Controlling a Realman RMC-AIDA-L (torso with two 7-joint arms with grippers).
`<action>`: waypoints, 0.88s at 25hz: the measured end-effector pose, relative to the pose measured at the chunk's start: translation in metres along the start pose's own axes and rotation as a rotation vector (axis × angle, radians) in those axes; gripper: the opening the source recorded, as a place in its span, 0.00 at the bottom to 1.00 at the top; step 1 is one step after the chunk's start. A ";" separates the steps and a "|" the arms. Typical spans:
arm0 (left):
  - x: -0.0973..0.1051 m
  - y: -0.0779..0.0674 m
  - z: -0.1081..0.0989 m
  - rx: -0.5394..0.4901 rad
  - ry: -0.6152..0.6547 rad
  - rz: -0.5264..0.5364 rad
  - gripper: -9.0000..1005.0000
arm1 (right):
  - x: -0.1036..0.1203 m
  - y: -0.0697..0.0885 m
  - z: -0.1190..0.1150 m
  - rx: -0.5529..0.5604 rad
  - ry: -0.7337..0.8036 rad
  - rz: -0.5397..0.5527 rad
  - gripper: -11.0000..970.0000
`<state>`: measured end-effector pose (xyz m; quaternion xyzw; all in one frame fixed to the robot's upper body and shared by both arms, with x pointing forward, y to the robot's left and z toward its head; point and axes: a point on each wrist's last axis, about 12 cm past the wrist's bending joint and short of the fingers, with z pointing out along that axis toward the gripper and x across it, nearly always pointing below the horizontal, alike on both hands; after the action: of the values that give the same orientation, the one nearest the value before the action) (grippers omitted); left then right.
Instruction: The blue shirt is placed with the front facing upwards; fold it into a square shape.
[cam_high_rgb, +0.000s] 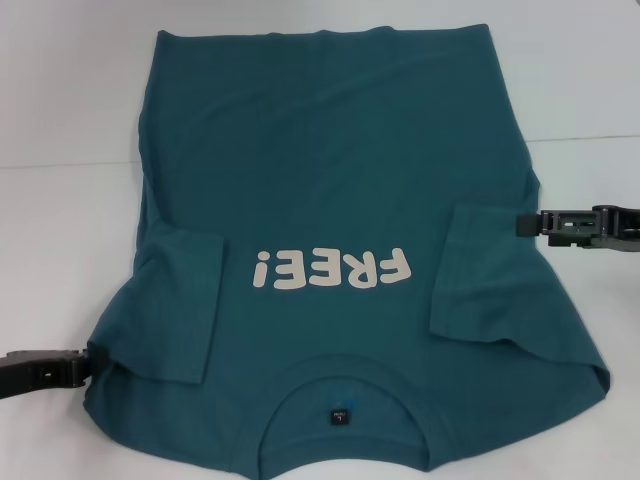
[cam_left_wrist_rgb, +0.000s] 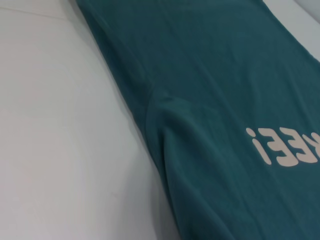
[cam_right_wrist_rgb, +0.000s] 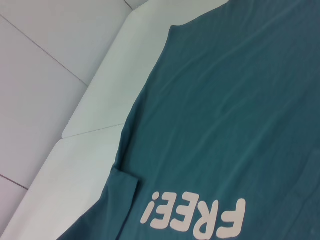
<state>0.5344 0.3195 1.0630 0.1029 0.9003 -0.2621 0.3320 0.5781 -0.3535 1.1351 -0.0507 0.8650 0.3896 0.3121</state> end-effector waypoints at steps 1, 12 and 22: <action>0.000 0.000 0.000 0.002 -0.003 -0.002 0.04 | 0.001 0.000 -0.001 -0.003 0.002 0.005 0.93; -0.013 -0.010 -0.005 0.050 -0.008 0.038 0.01 | -0.017 0.001 -0.039 0.030 0.143 0.087 0.93; -0.016 -0.014 -0.006 0.075 -0.006 0.049 0.01 | -0.010 0.000 -0.059 0.139 0.335 0.128 0.92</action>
<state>0.5378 0.3104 1.0828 0.1363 0.8860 -0.2877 0.3370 0.5570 -0.3963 1.1707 -0.0380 0.9311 0.3342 0.1412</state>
